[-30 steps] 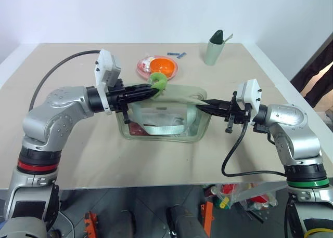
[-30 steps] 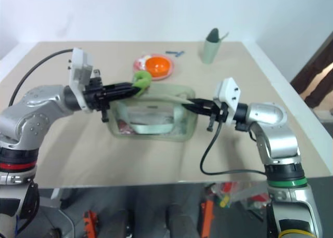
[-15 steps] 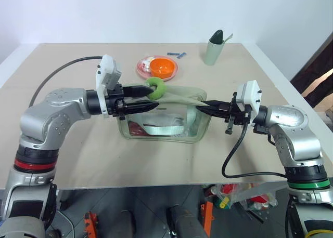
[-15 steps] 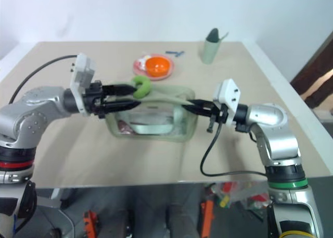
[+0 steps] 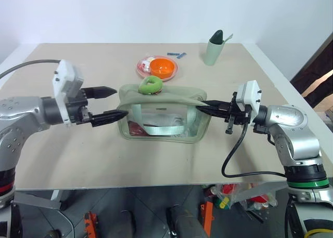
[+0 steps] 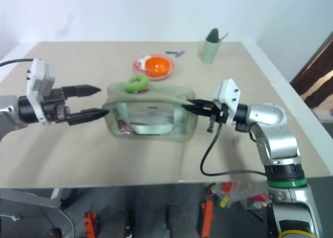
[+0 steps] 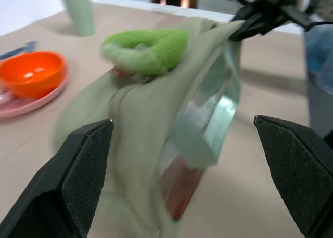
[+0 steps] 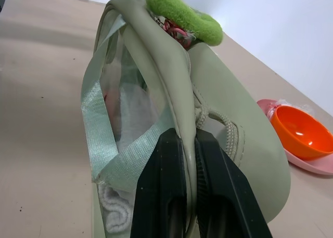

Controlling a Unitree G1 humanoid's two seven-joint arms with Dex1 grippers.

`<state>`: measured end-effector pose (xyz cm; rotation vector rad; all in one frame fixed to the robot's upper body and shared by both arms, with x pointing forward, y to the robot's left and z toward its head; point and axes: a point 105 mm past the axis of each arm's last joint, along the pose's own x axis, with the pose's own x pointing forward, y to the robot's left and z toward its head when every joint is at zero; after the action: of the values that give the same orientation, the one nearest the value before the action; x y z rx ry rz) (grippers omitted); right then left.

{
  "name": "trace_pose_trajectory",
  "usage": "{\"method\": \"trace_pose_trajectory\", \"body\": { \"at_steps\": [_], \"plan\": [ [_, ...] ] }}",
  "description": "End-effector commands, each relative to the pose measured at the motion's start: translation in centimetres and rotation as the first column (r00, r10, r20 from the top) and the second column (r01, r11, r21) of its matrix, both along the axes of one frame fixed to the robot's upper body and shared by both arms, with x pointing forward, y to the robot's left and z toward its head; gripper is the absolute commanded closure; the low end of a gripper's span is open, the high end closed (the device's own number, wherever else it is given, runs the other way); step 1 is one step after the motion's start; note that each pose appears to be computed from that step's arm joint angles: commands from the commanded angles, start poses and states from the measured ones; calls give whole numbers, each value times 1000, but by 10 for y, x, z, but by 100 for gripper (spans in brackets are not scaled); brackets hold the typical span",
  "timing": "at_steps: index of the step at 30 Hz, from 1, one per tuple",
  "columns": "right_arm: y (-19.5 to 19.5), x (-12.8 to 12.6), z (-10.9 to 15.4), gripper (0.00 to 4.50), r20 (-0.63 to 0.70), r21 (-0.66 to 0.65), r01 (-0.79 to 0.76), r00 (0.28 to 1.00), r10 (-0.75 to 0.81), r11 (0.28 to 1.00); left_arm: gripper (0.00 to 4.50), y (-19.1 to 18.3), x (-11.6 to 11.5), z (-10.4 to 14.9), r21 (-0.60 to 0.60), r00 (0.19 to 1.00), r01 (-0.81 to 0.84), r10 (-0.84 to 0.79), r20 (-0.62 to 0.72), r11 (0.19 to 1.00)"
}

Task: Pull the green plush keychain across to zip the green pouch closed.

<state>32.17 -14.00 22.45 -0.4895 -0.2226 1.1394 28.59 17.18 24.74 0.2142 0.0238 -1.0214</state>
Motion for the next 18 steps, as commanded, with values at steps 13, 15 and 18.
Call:
{"method": "trace_pose_trajectory", "body": {
  "at_steps": [13,15,18],
  "plan": [
    [4,1,11,450,39,4,-12,999,12,1000,170,-9,18,-24,-162,988,-120,133,73,980],
    [3,1,10,450,39,6,-8,999,8,1000,220,-11,17,-28,-155,991,-107,118,59,982],
    [2,1,9,450,38,7,-4,999,4,1000,282,-12,19,-29,-154,992,-107,117,56,982]
  ]
}}
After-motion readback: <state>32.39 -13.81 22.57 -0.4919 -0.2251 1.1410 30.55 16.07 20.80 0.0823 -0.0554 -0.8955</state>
